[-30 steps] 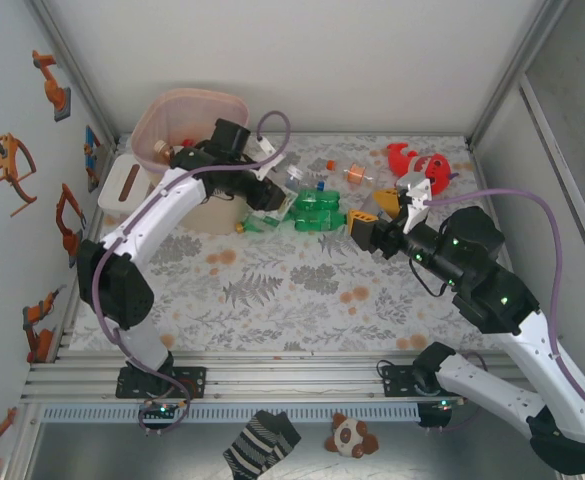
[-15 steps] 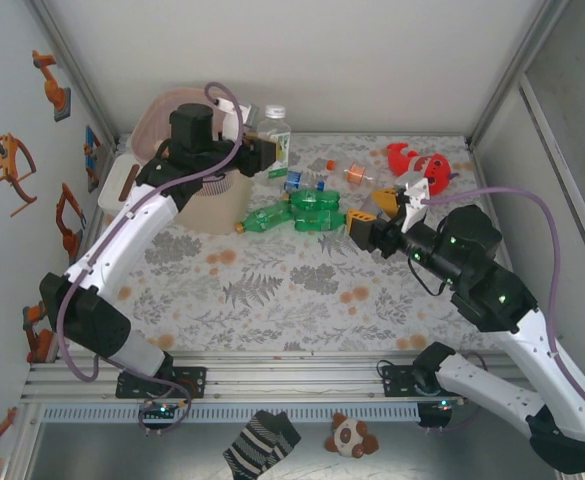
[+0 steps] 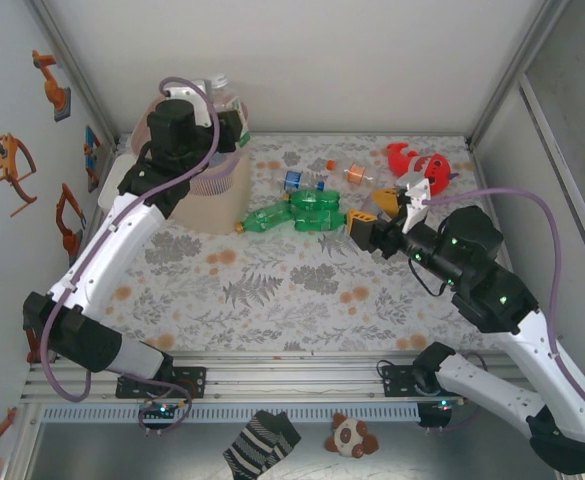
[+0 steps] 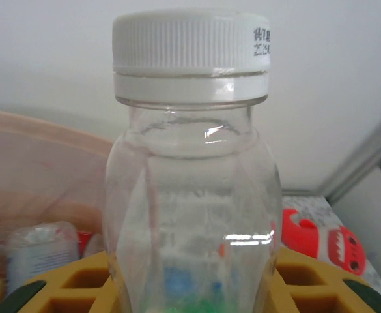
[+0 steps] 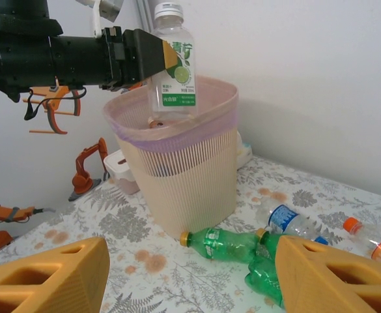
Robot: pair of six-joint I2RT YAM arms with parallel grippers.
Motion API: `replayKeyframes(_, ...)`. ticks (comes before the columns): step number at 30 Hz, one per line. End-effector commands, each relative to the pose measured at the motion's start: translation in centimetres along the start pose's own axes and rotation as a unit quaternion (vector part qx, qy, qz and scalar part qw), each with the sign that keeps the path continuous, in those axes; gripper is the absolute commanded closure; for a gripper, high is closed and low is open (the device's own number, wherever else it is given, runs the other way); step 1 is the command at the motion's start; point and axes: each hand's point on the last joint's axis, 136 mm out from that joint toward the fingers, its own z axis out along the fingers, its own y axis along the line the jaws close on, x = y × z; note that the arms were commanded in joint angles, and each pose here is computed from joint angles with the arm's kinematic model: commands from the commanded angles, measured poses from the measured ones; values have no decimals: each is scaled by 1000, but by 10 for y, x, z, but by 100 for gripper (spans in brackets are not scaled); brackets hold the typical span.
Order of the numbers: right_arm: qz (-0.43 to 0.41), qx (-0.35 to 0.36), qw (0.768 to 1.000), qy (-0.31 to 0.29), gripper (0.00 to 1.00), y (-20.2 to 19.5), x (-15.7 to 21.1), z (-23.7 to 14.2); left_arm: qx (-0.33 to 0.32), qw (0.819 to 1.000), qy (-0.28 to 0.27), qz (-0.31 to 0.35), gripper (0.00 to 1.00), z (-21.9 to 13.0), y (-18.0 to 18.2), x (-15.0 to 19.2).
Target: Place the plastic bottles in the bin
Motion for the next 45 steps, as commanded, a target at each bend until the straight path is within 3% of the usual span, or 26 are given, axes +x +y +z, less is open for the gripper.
replayKeyframes(1,-2,-3,1000,-16,33,2,-4,-2,-58,994,-75,-53,81,-19,22,-44)
replayKeyframes(6,-1,-3,1000,-15,33,2,-3,-2,-120,984,-88,-101,88,-18,47,-53)
replayKeyframes(14,-2,-1,1000,-14,33,1,-1,-3,-243,937,-60,-245,92,-11,104,-34)
replayKeyframes(23,-2,2,1000,-13,33,0,1,-4,-361,891,-15,-275,92,2,153,-13)
replayKeyframes(33,-1,6,1000,-13,33,-1,1,-8,-431,866,1,-254,92,30,188,9)
replayKeyframes(45,1,9,1000,-12,33,-2,1,-11,-396,860,52,-317,94,91,202,52)
